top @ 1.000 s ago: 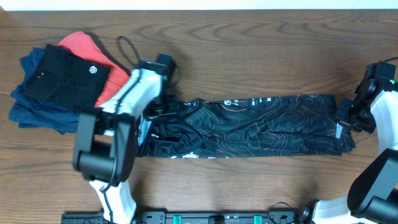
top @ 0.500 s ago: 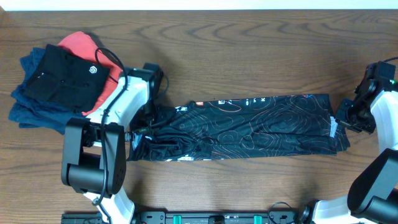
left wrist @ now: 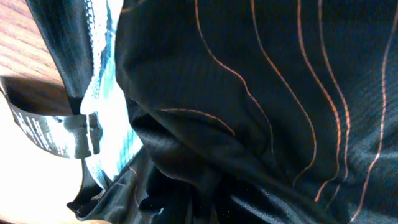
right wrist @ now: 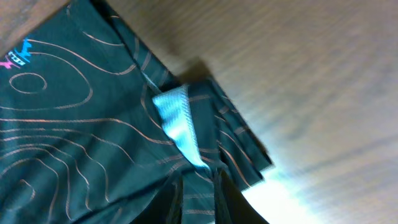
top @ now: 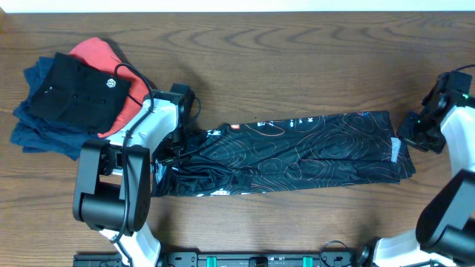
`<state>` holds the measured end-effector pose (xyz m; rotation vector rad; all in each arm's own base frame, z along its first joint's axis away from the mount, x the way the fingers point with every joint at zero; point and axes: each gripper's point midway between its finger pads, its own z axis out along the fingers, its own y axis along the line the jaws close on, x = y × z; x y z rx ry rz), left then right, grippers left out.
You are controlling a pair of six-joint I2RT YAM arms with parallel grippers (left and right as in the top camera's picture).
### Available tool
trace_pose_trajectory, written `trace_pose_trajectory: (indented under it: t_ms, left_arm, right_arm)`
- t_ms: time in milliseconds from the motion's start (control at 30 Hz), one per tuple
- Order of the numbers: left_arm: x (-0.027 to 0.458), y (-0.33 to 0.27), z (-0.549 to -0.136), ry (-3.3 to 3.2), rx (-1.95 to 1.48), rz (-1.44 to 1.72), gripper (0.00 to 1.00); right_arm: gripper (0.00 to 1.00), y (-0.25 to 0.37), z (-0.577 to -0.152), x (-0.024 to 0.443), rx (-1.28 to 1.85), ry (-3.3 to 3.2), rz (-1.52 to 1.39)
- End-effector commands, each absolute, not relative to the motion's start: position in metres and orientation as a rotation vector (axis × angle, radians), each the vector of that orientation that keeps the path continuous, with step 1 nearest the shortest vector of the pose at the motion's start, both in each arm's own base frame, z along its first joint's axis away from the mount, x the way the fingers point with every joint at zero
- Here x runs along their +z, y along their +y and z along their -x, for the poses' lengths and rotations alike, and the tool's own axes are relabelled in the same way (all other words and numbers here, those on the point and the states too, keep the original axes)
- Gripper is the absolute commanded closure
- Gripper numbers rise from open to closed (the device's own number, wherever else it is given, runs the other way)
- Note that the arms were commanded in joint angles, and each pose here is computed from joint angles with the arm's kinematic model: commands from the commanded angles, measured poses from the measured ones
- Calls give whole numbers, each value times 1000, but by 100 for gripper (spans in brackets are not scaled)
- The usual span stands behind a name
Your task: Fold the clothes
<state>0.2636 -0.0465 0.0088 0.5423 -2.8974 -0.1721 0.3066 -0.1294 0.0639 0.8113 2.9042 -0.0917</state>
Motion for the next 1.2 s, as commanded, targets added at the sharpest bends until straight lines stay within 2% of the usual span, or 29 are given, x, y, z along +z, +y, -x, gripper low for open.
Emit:
trace_pose_trajectory:
  t_ms: [0, 300, 767, 833, 867, 900, 1167]
  left_arm:
    - [9, -41, -264, -2898, -207, -571, 91]
    - [9, -41, -265, -2899, -206, -571, 90]
    - [9, -41, -264, -2898, -206, -571, 90]
    - [9, -41, -264, -2898, -206, -571, 90]
    - [9, -41, -264, -2898, -206, -571, 90]
    - [9, -41, -264, -2898, -206, -571, 90]
    - [9, -41, -264, -2898, -206, -571, 90]
  right_arm:
    - [83, -115, -313, 47, 58, 2950, -767]
    - [82, -111, -346, 17, 176, 2905, -679]
    - [82, -102, -347, -9, 208, 2957, -668]
    - [87, -100, -347, -10, 236, 2957, -667]
    - [96, -99, -348, -10, 239, 2954, -666]
    - [99, -100, -348, -10, 238, 2952, -666]
    - [99, -109, -375, 17, 215, 2848, -635]
